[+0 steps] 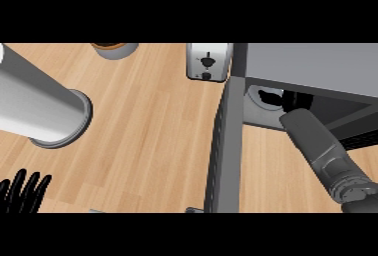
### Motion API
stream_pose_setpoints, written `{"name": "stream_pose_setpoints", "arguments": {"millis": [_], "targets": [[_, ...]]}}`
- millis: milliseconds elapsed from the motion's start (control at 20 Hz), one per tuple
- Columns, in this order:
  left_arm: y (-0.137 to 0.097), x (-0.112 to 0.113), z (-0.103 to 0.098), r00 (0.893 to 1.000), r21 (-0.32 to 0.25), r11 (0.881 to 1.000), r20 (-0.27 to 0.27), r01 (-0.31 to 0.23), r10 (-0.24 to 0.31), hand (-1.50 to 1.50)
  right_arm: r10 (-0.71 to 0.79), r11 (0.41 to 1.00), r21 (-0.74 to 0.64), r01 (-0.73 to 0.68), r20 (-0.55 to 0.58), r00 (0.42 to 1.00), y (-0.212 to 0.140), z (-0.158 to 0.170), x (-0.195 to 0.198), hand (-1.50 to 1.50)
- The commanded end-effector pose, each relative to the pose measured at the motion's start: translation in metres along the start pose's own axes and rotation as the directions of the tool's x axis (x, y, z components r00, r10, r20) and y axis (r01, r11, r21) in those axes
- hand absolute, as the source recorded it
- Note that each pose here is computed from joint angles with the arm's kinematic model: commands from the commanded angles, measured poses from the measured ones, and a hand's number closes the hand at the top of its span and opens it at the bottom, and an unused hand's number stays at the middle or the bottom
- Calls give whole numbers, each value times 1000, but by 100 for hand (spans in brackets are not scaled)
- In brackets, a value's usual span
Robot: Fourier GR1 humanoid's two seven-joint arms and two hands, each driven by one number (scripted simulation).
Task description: Pick up the milk, place it into the microwave and close the microwave
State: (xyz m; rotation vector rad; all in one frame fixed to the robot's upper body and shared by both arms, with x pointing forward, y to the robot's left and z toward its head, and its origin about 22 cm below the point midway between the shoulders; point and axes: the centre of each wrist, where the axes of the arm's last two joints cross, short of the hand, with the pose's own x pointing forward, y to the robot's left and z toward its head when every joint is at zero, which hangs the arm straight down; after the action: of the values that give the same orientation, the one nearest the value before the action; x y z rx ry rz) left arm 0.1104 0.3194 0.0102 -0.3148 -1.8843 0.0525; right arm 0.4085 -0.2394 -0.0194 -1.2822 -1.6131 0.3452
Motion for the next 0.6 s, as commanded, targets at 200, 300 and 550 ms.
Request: {"name": "stream_pose_setpoints", "arguments": {"millis": [200,300,550], "targets": [[2,-1,-8,1000,4,1000,11,4,-4,-150,-115,982,156,104,61,991,12,-1,39,-150],[1,-2,-10,1000,-14,1000,5,6,-6,-150,-128,974,195,112,69,989,17,6,42,-150],[-1,-1,-7,1000,20,1000,12,10,-10,-150,-243,944,239,227,38,969,24,16,49,-150]]}}
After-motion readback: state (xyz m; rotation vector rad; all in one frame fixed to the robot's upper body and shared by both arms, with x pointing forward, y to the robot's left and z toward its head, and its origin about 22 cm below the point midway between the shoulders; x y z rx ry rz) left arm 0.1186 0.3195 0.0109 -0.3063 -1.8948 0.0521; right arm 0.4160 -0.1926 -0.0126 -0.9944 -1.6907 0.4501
